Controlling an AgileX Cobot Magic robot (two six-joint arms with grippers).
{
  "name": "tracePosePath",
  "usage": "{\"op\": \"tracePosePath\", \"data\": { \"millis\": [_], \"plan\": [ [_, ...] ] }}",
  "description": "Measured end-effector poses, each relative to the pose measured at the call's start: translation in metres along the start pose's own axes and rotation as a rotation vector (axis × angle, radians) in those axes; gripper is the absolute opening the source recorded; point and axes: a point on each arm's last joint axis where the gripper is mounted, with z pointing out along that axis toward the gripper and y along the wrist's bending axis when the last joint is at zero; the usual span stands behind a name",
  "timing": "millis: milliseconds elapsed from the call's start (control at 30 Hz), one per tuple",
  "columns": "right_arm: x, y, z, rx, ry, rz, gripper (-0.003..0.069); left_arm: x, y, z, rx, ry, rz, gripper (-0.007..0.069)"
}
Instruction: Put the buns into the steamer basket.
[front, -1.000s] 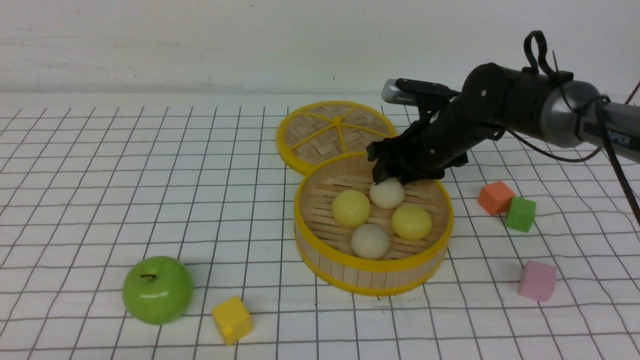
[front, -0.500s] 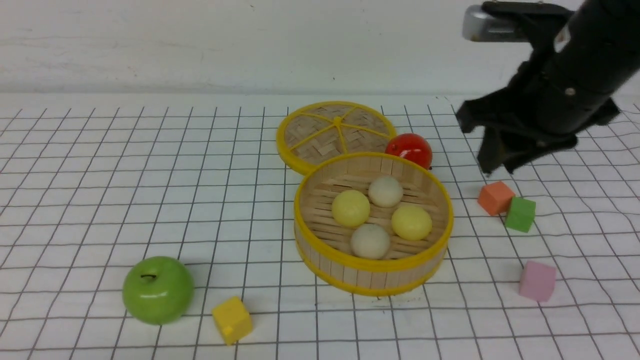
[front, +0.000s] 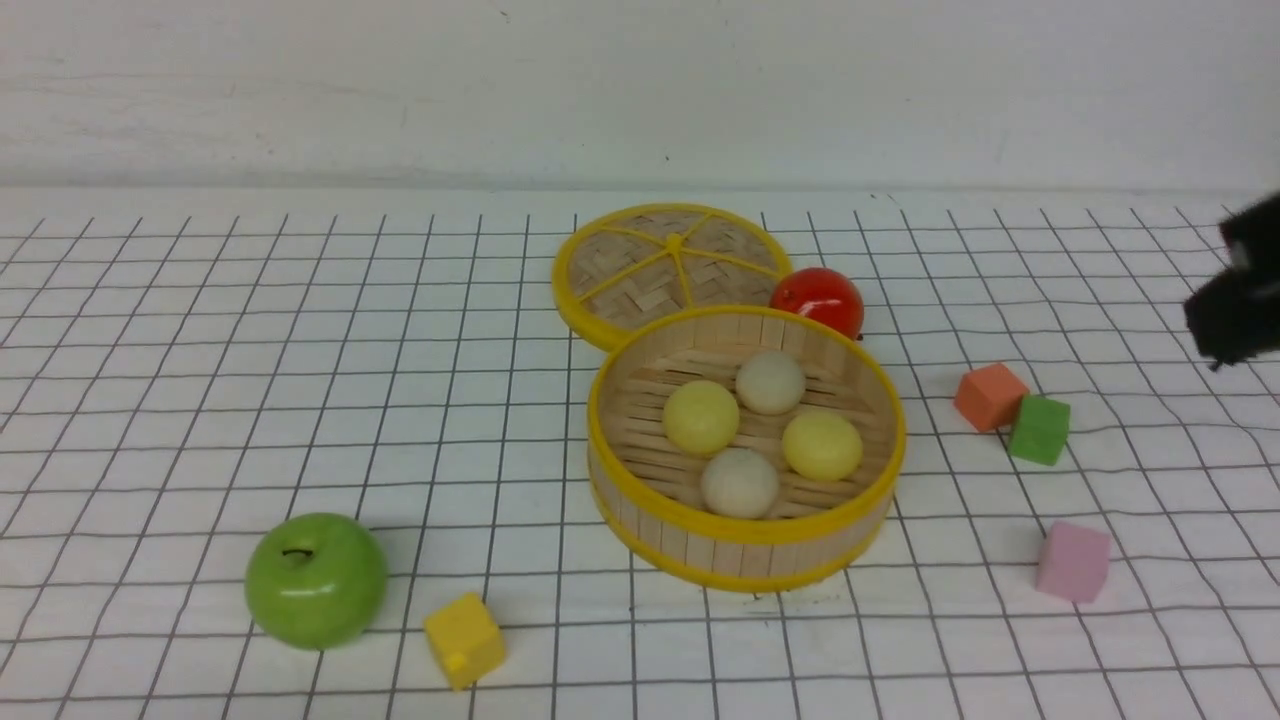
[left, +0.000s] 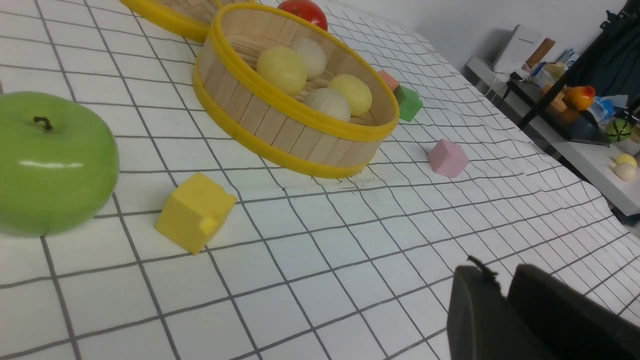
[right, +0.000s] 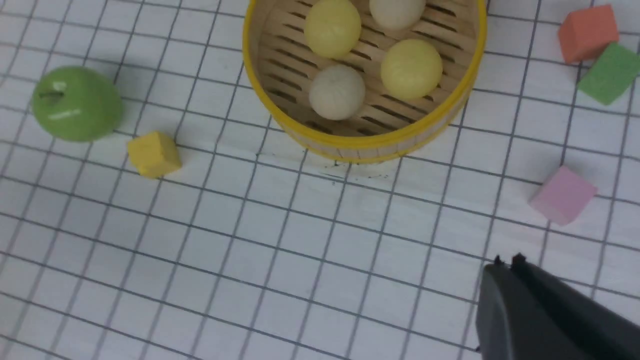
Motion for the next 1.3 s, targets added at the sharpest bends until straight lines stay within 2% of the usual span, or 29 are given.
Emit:
{"op": "tracePosePath", "data": {
  "millis": [67, 133, 233, 267, 300, 433, 533, 733, 1300],
  "plan": [
    [0.023, -0.010, -0.006, 0.023, -0.041, -0.017, -0.0020, 0.000, 0.000, 0.000, 0.000, 0.000, 0.000, 0.0092],
    [0.061, -0.032, -0.003, 0.101, -0.169, 0.030, -0.0020, 0.000, 0.000, 0.000, 0.000, 0.000, 0.000, 0.0092],
    [0.113, -0.049, 0.001, 0.204, -0.392, 0.080, -0.0020, 0.000, 0.000, 0.000, 0.000, 0.001, -0.001, 0.0097],
    [0.153, -0.057, 0.021, 0.269, -0.500, 0.104, -0.0020, 0.000, 0.000, 0.000, 0.000, 0.000, -0.001, 0.0101],
    [0.172, -0.060, 0.029, 0.302, -0.591, 0.113, -0.0020, 0.000, 0.000, 0.000, 0.000, 0.001, -0.001, 0.0103],
    [0.234, -0.072, 0.083, 0.332, -0.683, 0.149, -0.0020, 0.000, 0.000, 0.000, 0.000, 0.001, -0.001, 0.0107],
    [0.257, -0.074, 0.101, 0.334, -0.693, 0.154, -0.0020, 0.000, 0.000, 0.000, 0.000, 0.001, -0.001, 0.0110],
    [0.268, -0.074, 0.107, 0.345, -0.615, 0.129, -0.0020, 0.001, 0.000, 0.000, -0.001, 0.014, -0.004, 0.0111],
    [0.269, -0.074, 0.107, 0.346, -0.611, 0.127, -0.0012, 0.006, 0.001, 0.000, -0.010, 0.073, -0.005, 0.0122]
  ]
}}
